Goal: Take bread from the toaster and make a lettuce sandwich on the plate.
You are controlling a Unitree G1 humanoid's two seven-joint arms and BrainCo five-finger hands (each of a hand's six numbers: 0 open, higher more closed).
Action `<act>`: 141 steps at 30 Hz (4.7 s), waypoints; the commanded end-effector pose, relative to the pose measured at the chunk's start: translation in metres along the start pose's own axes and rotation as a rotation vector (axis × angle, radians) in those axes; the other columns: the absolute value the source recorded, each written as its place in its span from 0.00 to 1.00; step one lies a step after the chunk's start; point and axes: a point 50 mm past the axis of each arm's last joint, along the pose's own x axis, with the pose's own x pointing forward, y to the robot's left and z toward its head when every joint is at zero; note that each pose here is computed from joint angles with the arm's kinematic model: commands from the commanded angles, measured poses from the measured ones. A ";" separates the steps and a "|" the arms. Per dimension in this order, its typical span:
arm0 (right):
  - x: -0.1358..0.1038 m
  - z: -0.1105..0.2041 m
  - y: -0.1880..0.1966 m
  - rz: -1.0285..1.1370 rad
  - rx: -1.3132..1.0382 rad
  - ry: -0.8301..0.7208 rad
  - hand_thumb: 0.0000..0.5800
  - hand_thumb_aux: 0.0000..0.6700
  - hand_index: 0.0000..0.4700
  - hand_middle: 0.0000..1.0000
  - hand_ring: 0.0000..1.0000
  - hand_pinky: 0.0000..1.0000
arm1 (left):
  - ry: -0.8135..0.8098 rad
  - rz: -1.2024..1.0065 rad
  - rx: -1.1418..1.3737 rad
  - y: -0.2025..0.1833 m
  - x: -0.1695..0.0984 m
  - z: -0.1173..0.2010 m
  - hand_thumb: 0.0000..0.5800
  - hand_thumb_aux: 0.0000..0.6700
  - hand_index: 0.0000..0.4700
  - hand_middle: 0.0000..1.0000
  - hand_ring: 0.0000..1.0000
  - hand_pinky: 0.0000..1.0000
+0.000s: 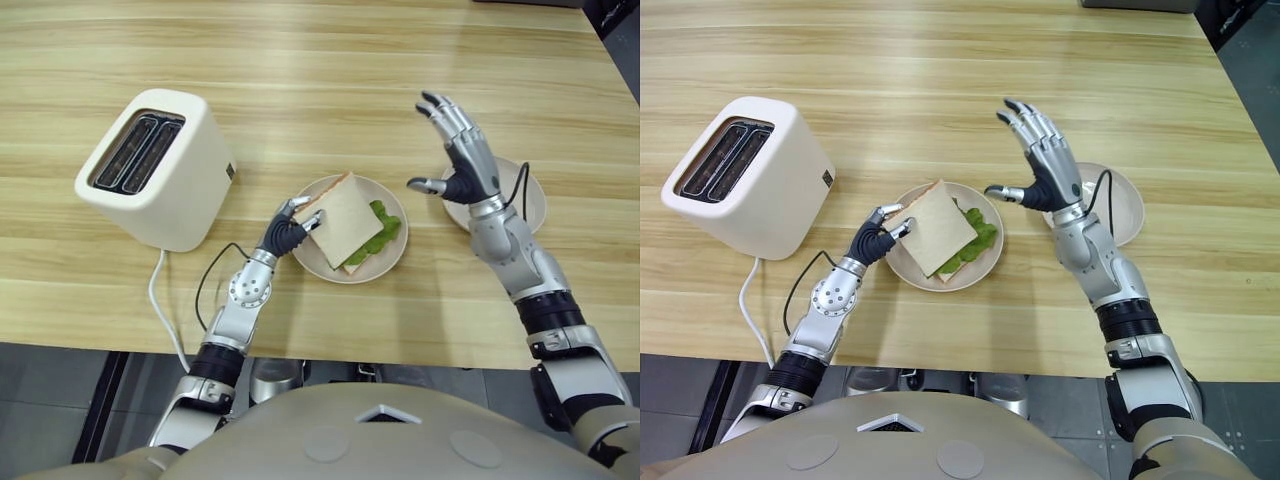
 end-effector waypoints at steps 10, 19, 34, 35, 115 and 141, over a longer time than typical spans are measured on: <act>-0.005 0.010 0.001 0.088 -0.032 -0.077 0.00 0.00 0.00 0.00 0.00 0.00 | -0.013 -0.028 -0.062 -0.009 0.006 0.005 1.00 1.00 0.98 1.00 1.00 1.00; -0.008 0.023 0.006 0.166 -0.051 -0.171 0.00 0.00 0.00 0.00 0.00 0.00 | 0.067 -0.068 0.015 -0.020 0.008 -0.016 1.00 1.00 0.98 1.00 1.00 1.00; -0.054 0.038 0.061 0.763 -0.137 -0.330 0.00 0.00 0.00 0.00 0.00 0.00 | 0.069 -0.044 0.094 -0.017 0.010 -0.026 1.00 1.00 0.98 1.00 1.00 1.00; -0.056 0.035 0.064 0.799 -0.149 -0.316 0.00 0.00 0.00 0.00 0.00 0.00 | 0.069 -0.042 0.095 -0.017 0.010 -0.026 1.00 1.00 0.98 1.00 1.00 1.00; 0.041 0.004 0.113 0.523 -0.186 -0.046 0.00 0.00 0.00 0.00 0.00 0.00 | 0.156 -0.279 0.606 0.008 0.074 -0.034 0.00 0.00 0.00 0.00 0.00 0.00; -0.016 0.062 -0.004 -0.435 0.294 -0.148 0.00 0.00 0.00 0.00 0.00 0.00 | -0.472 0.171 -0.059 0.025 -0.007 0.052 0.00 0.00 0.00 0.00 0.00 0.00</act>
